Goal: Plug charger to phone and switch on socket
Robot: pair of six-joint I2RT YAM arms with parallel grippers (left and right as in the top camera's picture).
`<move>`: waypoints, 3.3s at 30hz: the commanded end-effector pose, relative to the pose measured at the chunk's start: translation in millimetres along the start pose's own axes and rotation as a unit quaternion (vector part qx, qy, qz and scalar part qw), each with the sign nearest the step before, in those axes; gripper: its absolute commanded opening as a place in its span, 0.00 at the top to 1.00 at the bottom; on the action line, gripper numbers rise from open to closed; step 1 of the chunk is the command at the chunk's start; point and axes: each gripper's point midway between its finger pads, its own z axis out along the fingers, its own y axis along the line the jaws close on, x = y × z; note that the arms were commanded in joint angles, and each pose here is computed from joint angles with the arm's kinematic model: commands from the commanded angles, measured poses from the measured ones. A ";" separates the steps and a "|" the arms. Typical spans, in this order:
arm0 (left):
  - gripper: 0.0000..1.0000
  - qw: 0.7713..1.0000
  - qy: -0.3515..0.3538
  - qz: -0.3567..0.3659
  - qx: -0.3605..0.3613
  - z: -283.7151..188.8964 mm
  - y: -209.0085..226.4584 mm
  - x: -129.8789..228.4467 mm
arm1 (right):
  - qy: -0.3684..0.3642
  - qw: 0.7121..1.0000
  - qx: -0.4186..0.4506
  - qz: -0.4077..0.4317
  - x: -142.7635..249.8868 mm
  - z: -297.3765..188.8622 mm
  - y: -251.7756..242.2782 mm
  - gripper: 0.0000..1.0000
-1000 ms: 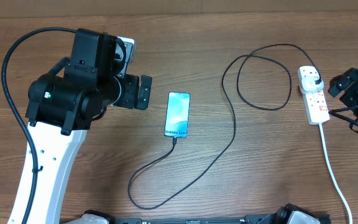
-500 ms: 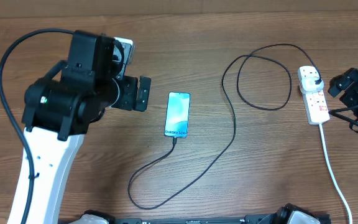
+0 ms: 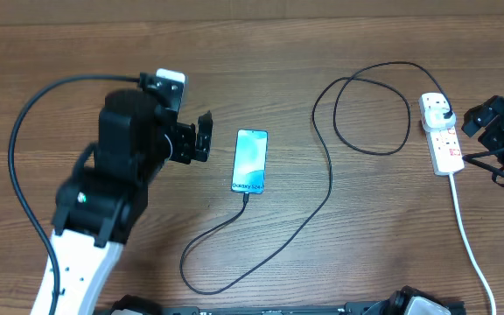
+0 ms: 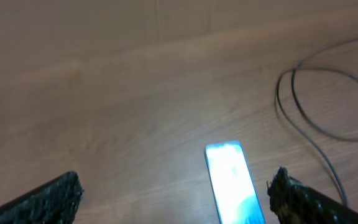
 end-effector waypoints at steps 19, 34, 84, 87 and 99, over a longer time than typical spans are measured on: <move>0.00 0.904 -0.374 0.206 -0.015 -73.4 -15.2 13.3 | -0.009 1.000 0.005 0.003 -5.0 -2.3 -1.6 0.00; 0.01 0.894 -0.401 0.197 -0.029 -83.2 2.6 56.2 | -0.009 1.000 0.005 0.003 -5.0 -2.1 -1.6 0.00; 0.00 0.968 -0.235 -0.023 -0.086 -21.6 60.2 177.0 | -0.009 1.000 0.005 0.003 -5.0 -2.3 -1.6 0.00; 0.00 0.968 -0.235 -0.023 -0.086 -21.6 60.2 177.0 | -0.009 1.000 0.005 0.003 -5.0 -2.3 -1.6 0.00; 0.00 0.968 -0.234 -0.023 -0.086 -21.4 60.3 177.3 | -0.009 1.000 0.005 0.003 -5.0 -2.3 -1.6 0.00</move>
